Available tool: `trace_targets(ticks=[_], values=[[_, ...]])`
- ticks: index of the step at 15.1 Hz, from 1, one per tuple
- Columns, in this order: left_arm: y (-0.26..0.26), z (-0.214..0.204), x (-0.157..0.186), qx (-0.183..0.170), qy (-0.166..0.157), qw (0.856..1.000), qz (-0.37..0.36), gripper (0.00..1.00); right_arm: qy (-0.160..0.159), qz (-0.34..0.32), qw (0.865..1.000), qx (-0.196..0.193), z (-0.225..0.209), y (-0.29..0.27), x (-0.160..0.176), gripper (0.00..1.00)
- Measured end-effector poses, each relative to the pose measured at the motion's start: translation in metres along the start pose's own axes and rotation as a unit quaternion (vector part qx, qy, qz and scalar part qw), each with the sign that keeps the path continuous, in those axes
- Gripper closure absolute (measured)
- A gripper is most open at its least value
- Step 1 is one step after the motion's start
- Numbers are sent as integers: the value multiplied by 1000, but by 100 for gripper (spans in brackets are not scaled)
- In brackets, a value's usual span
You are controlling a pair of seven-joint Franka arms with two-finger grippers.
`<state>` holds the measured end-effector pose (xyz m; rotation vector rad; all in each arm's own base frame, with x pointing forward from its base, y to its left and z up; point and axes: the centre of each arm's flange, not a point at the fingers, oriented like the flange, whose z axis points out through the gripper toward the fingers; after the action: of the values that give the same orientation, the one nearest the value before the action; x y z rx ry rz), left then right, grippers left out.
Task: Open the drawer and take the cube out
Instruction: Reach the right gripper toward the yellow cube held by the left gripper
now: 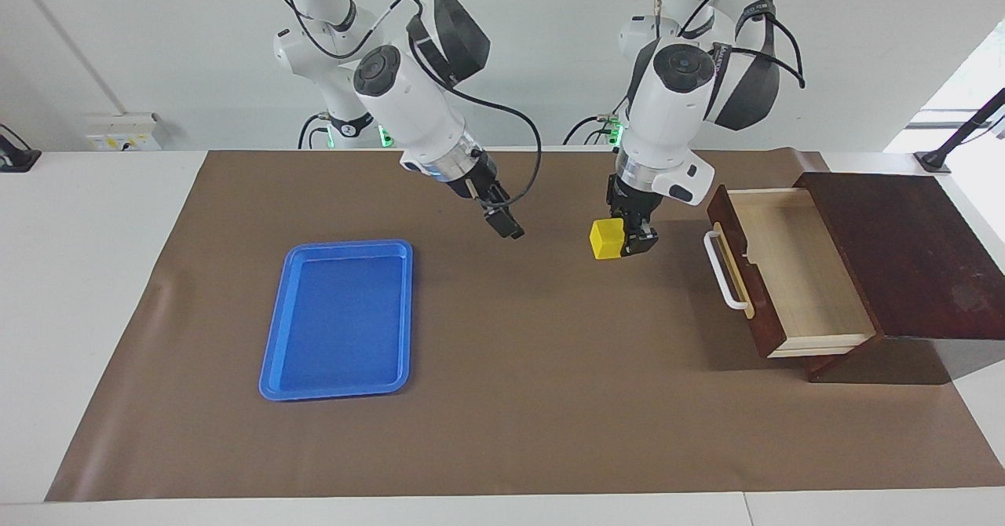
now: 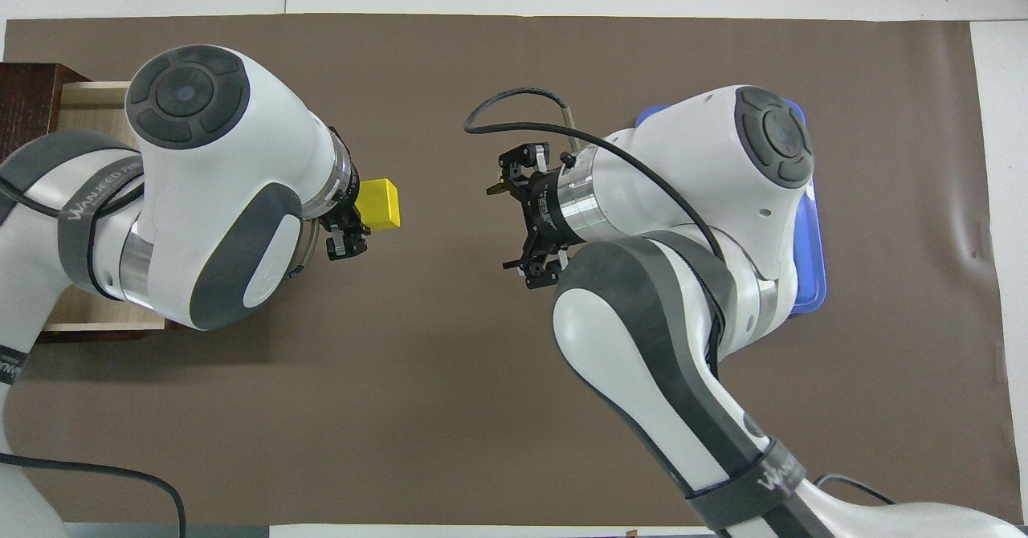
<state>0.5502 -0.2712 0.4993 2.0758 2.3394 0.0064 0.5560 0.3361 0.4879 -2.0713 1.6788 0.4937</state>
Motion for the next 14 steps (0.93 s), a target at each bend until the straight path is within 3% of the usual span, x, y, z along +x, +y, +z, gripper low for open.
trace_targets(ticks=[3,7,14], values=[[-1,2,0,1,1,1000,0,44,-29,28,999,0,27,-3,-8,12],[-1,2,0,1,0,1000,1,44,-32,43,999,-10,52,-8,-24,11],[-5,6,-2,2,1,1000,3,44,-35,46,998,-7,51,-12,-27,11]])
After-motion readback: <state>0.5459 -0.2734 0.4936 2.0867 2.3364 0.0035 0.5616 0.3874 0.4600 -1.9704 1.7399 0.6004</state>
